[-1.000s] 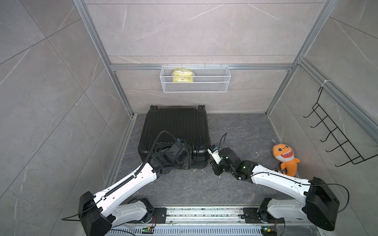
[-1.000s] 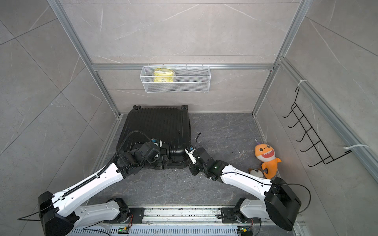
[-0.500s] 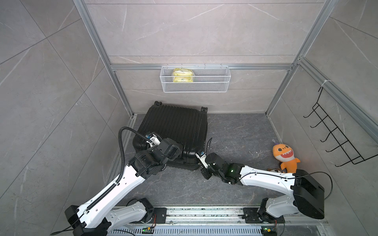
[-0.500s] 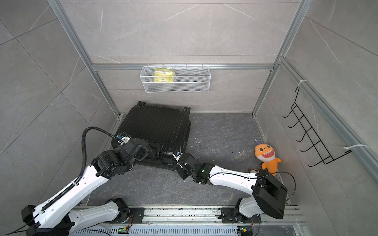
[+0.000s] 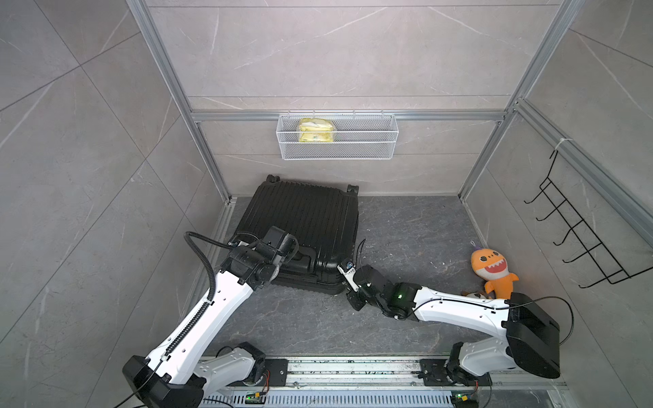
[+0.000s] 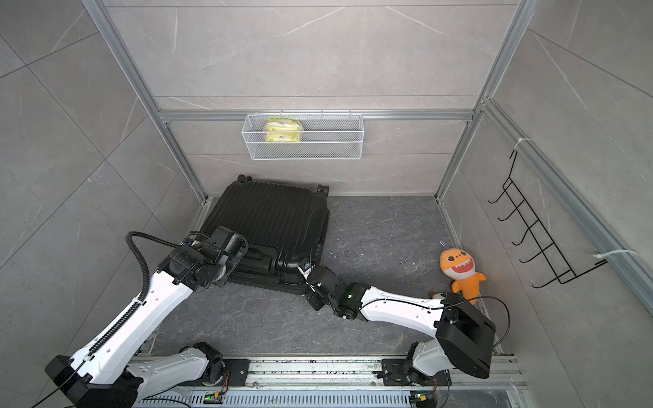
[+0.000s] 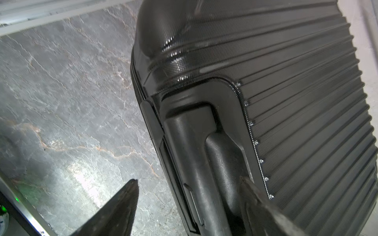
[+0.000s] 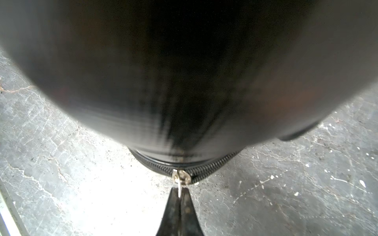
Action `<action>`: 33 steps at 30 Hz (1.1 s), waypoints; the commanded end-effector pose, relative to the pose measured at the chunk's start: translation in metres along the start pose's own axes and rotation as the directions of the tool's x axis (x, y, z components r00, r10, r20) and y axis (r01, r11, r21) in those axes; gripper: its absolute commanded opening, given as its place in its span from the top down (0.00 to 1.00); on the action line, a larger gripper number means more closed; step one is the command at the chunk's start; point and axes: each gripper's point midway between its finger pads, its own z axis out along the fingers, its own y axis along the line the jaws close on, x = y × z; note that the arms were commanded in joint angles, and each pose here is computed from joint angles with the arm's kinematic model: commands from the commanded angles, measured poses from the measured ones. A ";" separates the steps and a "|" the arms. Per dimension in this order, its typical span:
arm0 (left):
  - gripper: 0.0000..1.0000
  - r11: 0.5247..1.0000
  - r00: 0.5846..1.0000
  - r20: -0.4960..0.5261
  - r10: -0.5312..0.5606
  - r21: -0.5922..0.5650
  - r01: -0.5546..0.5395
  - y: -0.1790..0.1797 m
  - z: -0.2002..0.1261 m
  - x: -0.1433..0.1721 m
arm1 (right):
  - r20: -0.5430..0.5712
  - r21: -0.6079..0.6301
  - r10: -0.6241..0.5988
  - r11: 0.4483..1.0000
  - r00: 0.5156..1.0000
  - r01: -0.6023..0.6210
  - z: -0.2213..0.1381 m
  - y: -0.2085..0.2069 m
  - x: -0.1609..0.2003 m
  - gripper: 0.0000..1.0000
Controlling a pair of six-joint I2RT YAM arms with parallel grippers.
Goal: Close the suitcase zippers
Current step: Adjust the suitcase at the center of the board, then pick up the suitcase from the center of the board.
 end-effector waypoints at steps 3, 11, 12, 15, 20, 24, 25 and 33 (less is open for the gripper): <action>0.23 1.000 0.995 -0.101 -0.009 -0.013 0.008 -0.008 0.013 0.018 | 0.054 -0.002 0.020 1.000 0.998 -0.019 -0.003 0.005 -0.020 1.00; 0.28 0.997 0.980 -0.197 -0.014 -0.073 -0.001 -0.005 0.034 0.042 | 0.055 0.005 0.017 1.000 0.998 -0.018 -0.004 0.004 -0.020 1.00; 0.29 0.997 0.977 -0.212 -0.016 -0.077 0.000 -0.005 0.038 0.047 | 0.056 0.005 0.016 1.000 0.998 -0.016 -0.004 0.004 -0.020 1.00; 0.37 0.995 0.970 -0.244 -0.015 -0.100 -0.010 -0.004 0.046 0.054 | 0.059 0.005 0.016 1.000 0.998 -0.017 -0.004 0.004 -0.020 1.00; 0.58 0.989 0.974 -0.225 0.017 -0.141 -0.050 0.001 0.049 0.049 | 0.059 0.022 0.020 1.000 0.998 -0.021 -0.005 0.001 -0.018 1.00; 0.95 0.972 0.984 -0.178 0.030 -0.225 -0.071 0.019 0.051 0.033 | 0.070 0.063 0.027 0.998 0.997 -0.032 -0.008 -0.008 -0.015 1.00; 0.99 0.968 0.985 -0.171 0.032 -0.239 -0.073 0.023 0.052 0.029 | 0.071 0.072 0.027 0.997 0.997 -0.032 -0.009 -0.010 -0.014 1.00; 1.00 0.920 0.974 -0.197 0.110 -0.351 -0.175 0.039 0.060 -0.008 | 0.065 0.202 0.023 0.979 0.998 -0.036 -0.018 -0.036 0.000 1.00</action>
